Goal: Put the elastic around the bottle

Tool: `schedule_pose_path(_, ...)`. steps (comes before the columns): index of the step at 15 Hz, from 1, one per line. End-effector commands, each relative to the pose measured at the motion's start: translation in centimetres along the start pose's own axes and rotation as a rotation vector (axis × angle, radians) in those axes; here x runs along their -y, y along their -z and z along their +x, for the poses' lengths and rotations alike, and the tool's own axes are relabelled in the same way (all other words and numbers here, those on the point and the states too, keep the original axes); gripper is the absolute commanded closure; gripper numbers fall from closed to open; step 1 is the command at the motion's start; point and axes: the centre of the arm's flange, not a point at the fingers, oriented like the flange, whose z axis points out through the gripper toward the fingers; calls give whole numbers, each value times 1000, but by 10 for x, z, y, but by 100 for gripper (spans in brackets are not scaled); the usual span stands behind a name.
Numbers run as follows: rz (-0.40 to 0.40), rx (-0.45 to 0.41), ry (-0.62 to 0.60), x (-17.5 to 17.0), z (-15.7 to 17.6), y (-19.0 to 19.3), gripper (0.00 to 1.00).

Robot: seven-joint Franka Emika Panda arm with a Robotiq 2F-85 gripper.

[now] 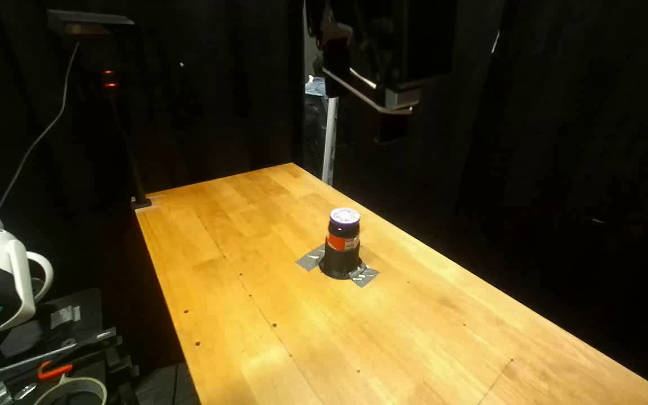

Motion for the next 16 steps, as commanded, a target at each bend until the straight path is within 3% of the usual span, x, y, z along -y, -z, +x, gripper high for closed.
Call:
schedule_pose_path(1,0,-4,0,0,1,2,0)
schedule_pose_path(7,-2,-29,34,2,14,-1,0)
schedule_pose_path(9,5,-21,82,12,34,-16,0)
schedule_pose_path(12,38,1,184,48,90,-58,0)
schedule_pose_path(16,80,58,297,101,141,-121,0)
